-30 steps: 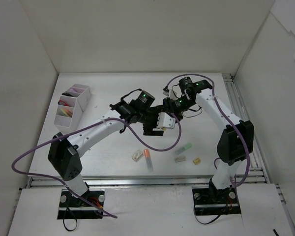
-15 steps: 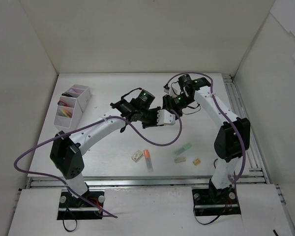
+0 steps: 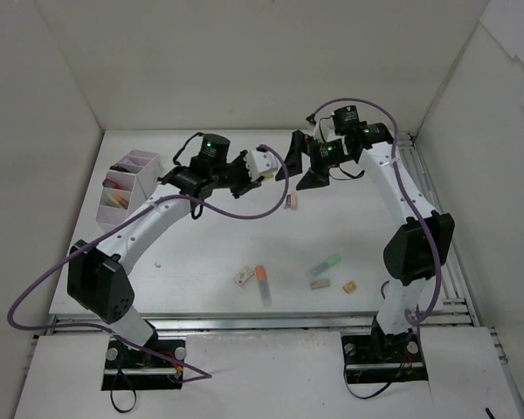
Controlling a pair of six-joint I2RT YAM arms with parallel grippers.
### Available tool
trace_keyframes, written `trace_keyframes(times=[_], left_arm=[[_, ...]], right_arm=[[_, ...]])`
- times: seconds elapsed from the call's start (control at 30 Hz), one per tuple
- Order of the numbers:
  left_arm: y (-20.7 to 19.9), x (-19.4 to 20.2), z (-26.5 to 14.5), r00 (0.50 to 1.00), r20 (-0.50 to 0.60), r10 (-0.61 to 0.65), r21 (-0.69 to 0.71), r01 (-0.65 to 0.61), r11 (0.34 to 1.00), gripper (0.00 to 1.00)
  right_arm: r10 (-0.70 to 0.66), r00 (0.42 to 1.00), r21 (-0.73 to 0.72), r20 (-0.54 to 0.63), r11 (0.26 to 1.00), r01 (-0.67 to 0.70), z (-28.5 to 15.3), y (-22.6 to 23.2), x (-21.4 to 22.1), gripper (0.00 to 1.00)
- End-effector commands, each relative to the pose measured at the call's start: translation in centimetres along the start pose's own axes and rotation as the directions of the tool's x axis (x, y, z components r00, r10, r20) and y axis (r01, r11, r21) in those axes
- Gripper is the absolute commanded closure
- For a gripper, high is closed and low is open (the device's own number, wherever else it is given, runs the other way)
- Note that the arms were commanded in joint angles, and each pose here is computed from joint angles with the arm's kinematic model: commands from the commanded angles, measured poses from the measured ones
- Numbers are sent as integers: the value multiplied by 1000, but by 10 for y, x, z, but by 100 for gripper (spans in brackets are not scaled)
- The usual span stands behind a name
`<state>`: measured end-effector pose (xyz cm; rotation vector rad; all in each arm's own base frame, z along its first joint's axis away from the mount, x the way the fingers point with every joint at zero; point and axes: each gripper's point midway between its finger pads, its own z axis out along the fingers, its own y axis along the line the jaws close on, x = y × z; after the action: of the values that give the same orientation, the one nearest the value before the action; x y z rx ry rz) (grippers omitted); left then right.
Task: Sort the stationery into containers
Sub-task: Place the stationery in the storage box.
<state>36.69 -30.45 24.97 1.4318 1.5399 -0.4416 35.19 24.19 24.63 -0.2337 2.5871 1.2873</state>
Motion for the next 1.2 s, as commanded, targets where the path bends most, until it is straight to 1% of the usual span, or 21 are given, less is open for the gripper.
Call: trace_keyframes(times=[0.0,0.03,0.1,0.13,0.2,0.23,0.27,0.3,0.33,0.37,0.4,0.43,0.5,0.53,0.63,0.67,0.77,0.8,0.87,1.03,1.17], left_arm=[[62,-26,-42,979,172,-112,-219,149,964,100],[90,-13,-58,971,188,-146,-308,200,930,100],[132,14,-80,950,196,-243,-480,309,821,100],[168,33,-110,921,246,-303,-609,390,690,100],[199,60,-133,884,291,-367,-696,459,552,100],[214,63,-146,855,348,-384,-716,507,480,100],[232,83,-171,831,378,-408,-767,528,365,100],[242,99,-173,818,381,-431,-779,535,327,100],[253,99,-183,808,410,-423,-788,548,281,100],[264,117,-203,790,432,-435,-825,541,163,100],[274,129,-207,785,438,-438,-840,531,110,100],[279,142,-216,776,441,-451,-863,504,23,100],[286,172,-221,748,444,-494,-876,478,-65,100],[292,179,-223,731,469,-496,-871,475,-124,100],[296,202,-231,704,493,-511,-865,459,-203,100],[298,218,-229,681,514,-521,-854,459,-244,100],[302,238,-234,654,549,-520,-835,457,-307,100],[303,240,-230,642,569,-514,-821,477,-313,100],[306,244,-235,642,593,-486,-805,489,-336,100],[303,261,-243,645,604,-468,-796,450,-405,100],[298,267,-240,640,600,-480,-799,446,-404,100]], right_arm=[[-41,986,2,160,999,41,-39,20,-26,2],[-16,982,33,188,999,10,-46,7,-30,2],[-20,968,108,249,994,-7,-57,-8,-37,2],[-9,963,132,269,991,-27,-62,-16,-36,2],[-16,952,180,305,983,-42,-68,-27,-40,2],[-12,951,193,310,980,-51,-68,-34,-40,2],[-18,945,211,328,976,-55,-73,-38,-43,2],[-15,941,222,337,973,-64,-75,-42,-45,2],[-9,939,232,343,970,-75,-77,-48,-45,2],[-13,935,251,354,964,-82,-78,-52,-47,2],[-5,933,262,359,960,-95,-79,-57,-47,2],[-2,933,270,360,957,-102,-79,-61,-48,2],[5,927,293,375,948,-124,-82,-70,-50,2],[8,924,307,383,942,-135,-84,-75,-50,2],[20,921,331,389,930,-160,-84,-87,-51,2],[28,920,338,390,925,-171,-84,-91,-51,2],[37,922,343,386,922,-180,-82,-97,-50,2],[38,923,344,384,922,-181,-82,-97,-49,2],[32,923,355,383,918,-179,-81,-100,-48,2],[39,920,382,389,902,-200,-84,-110,-44,2],[43,920,390,389,897,-207,-85,-113,-41,2]])
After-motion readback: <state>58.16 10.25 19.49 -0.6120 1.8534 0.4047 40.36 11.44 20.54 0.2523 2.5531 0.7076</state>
